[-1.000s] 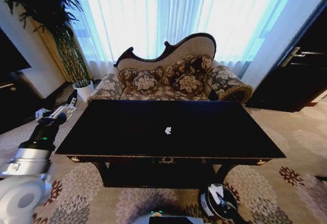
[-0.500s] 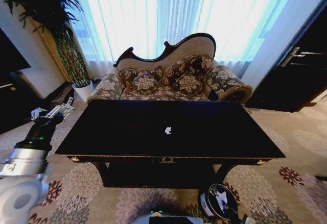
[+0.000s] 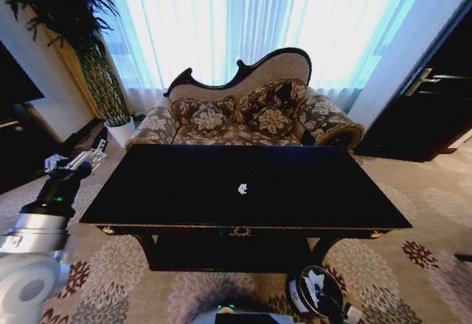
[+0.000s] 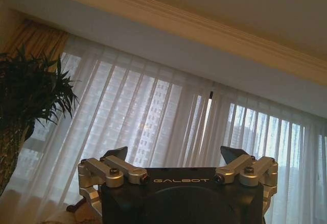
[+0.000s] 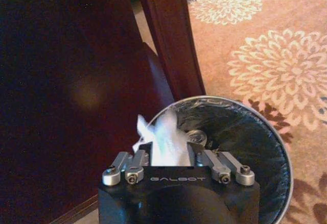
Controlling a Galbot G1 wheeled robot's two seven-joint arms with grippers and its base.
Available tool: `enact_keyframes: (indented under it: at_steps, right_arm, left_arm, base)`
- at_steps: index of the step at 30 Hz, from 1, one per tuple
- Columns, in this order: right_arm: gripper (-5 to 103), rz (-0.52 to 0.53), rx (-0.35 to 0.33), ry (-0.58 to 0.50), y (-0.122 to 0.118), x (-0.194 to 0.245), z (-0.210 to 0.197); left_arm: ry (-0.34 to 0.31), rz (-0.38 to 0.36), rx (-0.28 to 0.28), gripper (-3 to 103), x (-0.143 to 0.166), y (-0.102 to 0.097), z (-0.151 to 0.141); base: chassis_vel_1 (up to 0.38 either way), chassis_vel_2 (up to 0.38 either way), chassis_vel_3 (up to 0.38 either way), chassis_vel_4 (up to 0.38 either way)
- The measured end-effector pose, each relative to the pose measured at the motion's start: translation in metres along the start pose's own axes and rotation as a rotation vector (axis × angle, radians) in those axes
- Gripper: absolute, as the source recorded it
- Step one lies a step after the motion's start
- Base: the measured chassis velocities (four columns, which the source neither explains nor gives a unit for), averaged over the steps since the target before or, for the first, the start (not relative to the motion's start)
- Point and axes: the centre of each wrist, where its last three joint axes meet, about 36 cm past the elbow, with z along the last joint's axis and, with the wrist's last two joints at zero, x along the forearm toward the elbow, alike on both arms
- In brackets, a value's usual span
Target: Move to the front of the table and place the trash on the table into the trash bin.
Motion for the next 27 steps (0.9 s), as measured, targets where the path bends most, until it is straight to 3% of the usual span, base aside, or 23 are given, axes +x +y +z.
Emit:
enact_keyframes:
  at_steps: [5, 6, 7, 9, 13, 16, 18, 20, 22, 23, 25, 27]
  right_arm:
    - [61, 0.003, 0.019, -0.005, -0.001, -0.002, 0.0]
    - [61, 0.003, 0.023, -0.005, -0.001, -0.002, 0.001]
    - [71, 0.001, 0.034, -0.005, -0.001, -0.001, 0.002]
    - [71, -0.005, 0.044, -0.005, 0.0, -0.001, 0.003]
    - [93, -0.104, 0.078, -0.025, -0.002, 0.009, 0.002]
    - [97, -0.161, 0.051, -0.036, 0.0, 0.017, -0.004]
    - [99, -0.281, 0.041, -0.071, -0.005, 0.029, -0.011]
    - [100, -0.319, 0.049, -0.084, -0.006, 0.032, -0.012]
    - [100, -0.467, 0.068, -0.118, -0.012, 0.043, -0.013]
    - [100, -0.591, 0.07, -0.155, -0.016, 0.051, -0.013]
    - [100, -0.651, 0.067, -0.174, -0.017, 0.055, -0.013]
    - [100, -0.787, 0.042, -0.218, -0.011, 0.067, -0.016]
  left_arm:
    - [-0.001, 0.006, 0.003, 100, -0.001, -0.001, 0.001]
    - [-0.001, 0.007, 0.004, 100, -0.001, -0.001, 0.001]
    - [0.001, 0.009, 0.006, 100, -0.002, -0.002, 0.002]
    - [0.0, 0.01, 0.006, 100, -0.002, -0.002, 0.002]
    - [-0.002, 0.013, 0.007, 100, -0.003, -0.003, 0.002]
    - [-0.003, 0.014, 0.007, 100, -0.003, -0.003, 0.002]
    - [-0.003, 0.013, 0.006, 100, -0.003, -0.003, 0.002]
    - [-0.003, 0.013, 0.006, 100, -0.003, -0.003, 0.003]
    - [-0.003, 0.012, 0.008, 100, -0.003, -0.003, 0.003]
    - [-0.002, 0.012, 0.01, 100, -0.003, -0.003, 0.004]
    - [-0.002, 0.012, 0.01, 100, -0.003, -0.003, 0.004]
    - [0.001, 0.011, 0.011, 100, -0.002, -0.004, 0.006]
  base:
    - [0.0, 0.0, 0.0, 0.0]
    - [0.0, 0.0, 0.0, 0.0]
    - [0.0, 0.0, 0.0, 0.0]
    - [0.0, 0.0, 0.0, 0.0]
    - [0.0, 0.0, 0.0, 0.0]
    - [0.0, 0.0, 0.0, 0.0]
    - [0.0, 0.0, 0.0, 0.0]
    - [0.0, 0.0, 0.0, 0.0]
    - [0.0, 0.0, 0.0, 0.0]
    - [0.0, 0.0, 0.0, 0.0]
    - [0.0, 0.0, 0.0, 0.0]
    - [0.0, 0.0, 0.0, 0.0]
